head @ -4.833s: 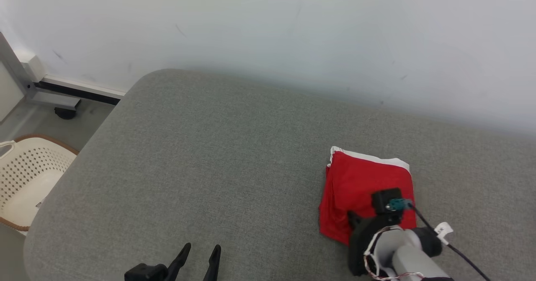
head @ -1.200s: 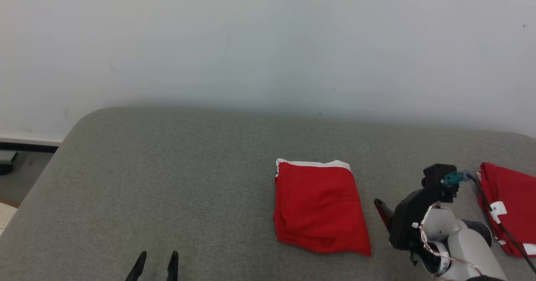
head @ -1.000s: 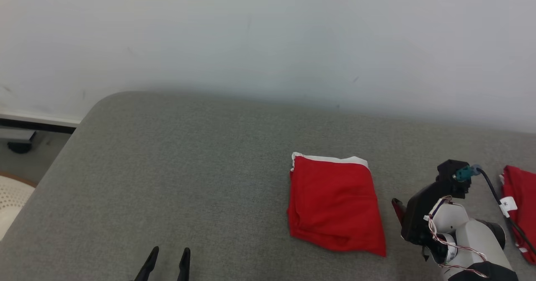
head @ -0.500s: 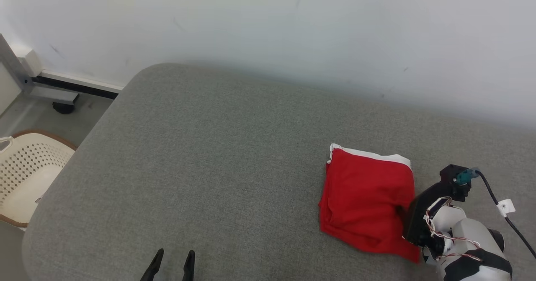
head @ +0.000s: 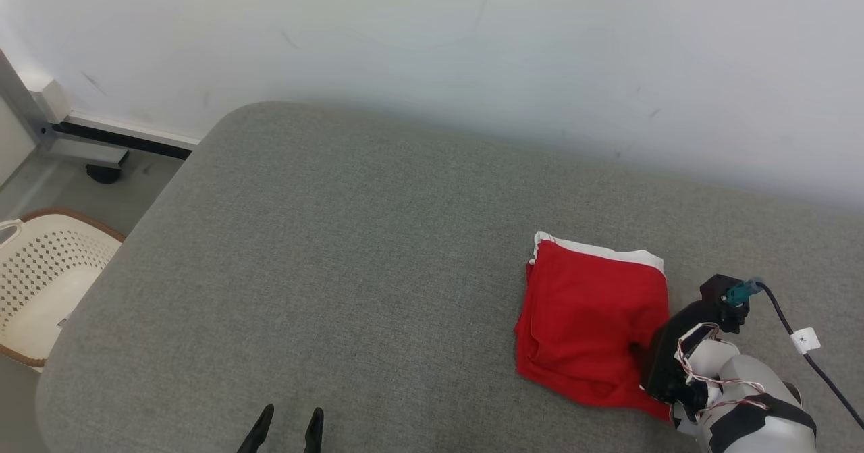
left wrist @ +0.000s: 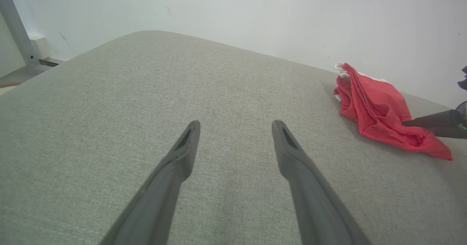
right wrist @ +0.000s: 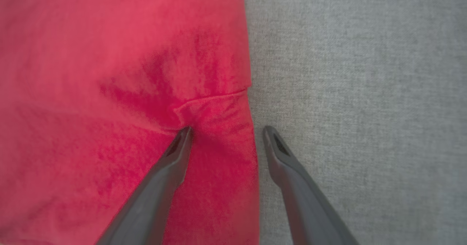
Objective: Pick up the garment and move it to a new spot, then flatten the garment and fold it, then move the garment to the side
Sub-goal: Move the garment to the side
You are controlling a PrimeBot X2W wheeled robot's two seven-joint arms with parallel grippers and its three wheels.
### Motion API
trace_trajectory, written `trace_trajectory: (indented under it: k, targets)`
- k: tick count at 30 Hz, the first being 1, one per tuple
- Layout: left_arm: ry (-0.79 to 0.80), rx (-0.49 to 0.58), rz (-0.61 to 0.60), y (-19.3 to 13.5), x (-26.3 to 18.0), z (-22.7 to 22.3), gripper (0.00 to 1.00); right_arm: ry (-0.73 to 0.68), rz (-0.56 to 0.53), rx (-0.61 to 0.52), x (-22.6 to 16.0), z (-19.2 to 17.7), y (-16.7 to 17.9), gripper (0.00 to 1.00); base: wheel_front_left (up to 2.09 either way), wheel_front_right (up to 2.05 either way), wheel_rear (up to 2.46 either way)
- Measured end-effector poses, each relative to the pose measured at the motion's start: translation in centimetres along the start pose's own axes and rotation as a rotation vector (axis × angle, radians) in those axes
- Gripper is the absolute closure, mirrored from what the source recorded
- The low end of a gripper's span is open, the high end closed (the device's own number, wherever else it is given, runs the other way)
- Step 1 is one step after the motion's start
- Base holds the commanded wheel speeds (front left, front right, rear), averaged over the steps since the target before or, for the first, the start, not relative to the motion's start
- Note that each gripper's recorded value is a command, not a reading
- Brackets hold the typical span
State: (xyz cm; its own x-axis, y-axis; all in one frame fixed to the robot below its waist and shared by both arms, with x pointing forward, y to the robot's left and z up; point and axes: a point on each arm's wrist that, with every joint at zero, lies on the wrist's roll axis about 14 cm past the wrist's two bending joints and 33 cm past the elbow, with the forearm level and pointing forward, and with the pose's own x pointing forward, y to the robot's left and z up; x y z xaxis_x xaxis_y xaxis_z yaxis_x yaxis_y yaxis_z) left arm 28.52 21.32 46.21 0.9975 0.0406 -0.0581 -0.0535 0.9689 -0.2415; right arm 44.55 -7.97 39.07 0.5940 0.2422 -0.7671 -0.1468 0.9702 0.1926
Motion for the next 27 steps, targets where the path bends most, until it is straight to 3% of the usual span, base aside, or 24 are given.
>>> trace_trajectory:
  k: [2, 4, 7, 19, 23, 27]
  targets:
    - [0.004, 0.001, -0.002, 0.0, 0.1, -0.1, 0.0, -0.003, 0.005, 0.007, 0.2, 0.2, 0.2, 0.13, 0.0, 0.0, 0.0]
    - [0.003, 0.001, -0.006, -0.1, 0.4, 0.1, 0.0, -0.001, 0.009, 0.005, 0.4, 0.3, 0.4, 0.55, 0.0, 0.0, 0.0]
    - [0.009, 0.002, -0.006, -0.1, 0.5, -0.1, 0.0, -0.013, 0.018, -0.008, 0.7, 0.8, 0.9, 1.0, 0.0, 0.0, 0.0]
    - [-0.019, -0.006, -0.027, -0.7, 1.2, 0.8, 0.0, -0.177, -0.029, -0.104, -1.6, 4.0, -0.2, 1.0, 0.0, 0.0, 0.0]
    - [-0.039, -0.006, -0.068, -1.9, 2.0, 1.5, 0.0, -0.23, -0.079, -0.159, -3.1, 5.1, -1.9, 1.0, 0.0, 0.0, 0.0]
    - [-0.046, -0.009, -0.125, -3.7, 2.8, 1.7, 0.0, -0.28, -0.19, -0.244, -5.5, 6.5, -6.2, 1.0, 0.0, 0.0, 0.0]
